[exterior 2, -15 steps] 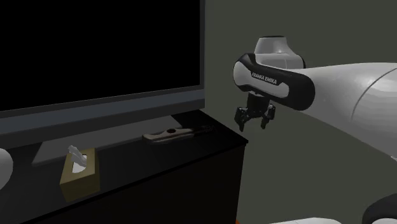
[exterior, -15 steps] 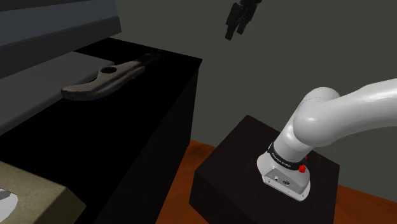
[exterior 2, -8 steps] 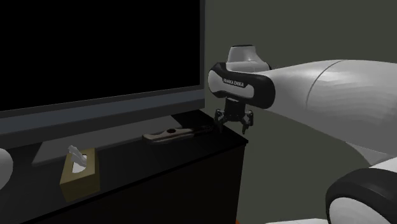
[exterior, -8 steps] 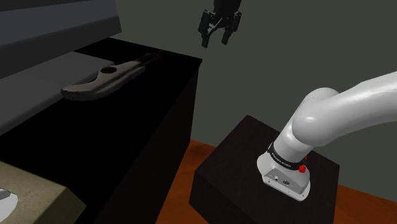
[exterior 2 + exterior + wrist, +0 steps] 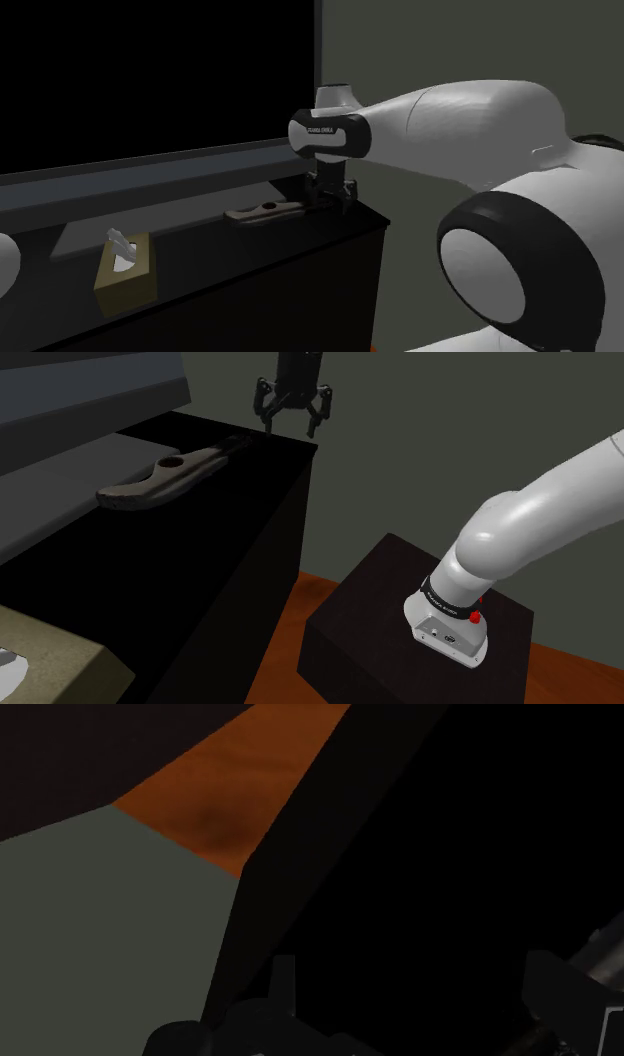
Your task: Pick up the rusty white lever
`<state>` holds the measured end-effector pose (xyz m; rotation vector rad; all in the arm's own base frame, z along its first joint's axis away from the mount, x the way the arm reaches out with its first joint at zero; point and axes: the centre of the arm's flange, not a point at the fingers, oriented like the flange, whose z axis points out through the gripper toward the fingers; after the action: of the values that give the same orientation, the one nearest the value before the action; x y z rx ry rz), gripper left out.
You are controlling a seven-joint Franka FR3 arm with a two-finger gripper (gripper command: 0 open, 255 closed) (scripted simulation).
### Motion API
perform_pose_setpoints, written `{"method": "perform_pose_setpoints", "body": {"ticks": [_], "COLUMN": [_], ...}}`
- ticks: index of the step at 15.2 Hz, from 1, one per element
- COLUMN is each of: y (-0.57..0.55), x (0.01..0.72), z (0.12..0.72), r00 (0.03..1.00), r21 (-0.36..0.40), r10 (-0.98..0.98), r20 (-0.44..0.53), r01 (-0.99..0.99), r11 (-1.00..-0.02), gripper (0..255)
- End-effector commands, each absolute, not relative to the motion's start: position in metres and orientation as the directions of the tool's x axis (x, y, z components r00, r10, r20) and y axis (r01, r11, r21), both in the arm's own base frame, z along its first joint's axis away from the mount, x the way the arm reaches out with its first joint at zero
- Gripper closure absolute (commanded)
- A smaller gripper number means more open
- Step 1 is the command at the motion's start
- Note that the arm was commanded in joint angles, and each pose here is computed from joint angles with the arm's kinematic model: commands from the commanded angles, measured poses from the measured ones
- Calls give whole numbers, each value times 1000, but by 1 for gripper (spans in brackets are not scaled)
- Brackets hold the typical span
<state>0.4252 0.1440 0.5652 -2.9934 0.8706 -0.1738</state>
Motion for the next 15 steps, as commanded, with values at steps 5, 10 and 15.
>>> {"method": "perform_pose_setpoints", "body": {"ticks": [5, 10, 15], "y": [185, 206, 214], "x": [492, 553, 613], "z": [543, 526, 509], "r00": [663, 484, 294], "r21": [-68, -73, -70], "r10": [-746, -875, -956], "r20": [57, 19, -16], "r01": [-743, -872, -954], "r11": [-666, -484, -292], "gripper": [0, 0, 0]}}
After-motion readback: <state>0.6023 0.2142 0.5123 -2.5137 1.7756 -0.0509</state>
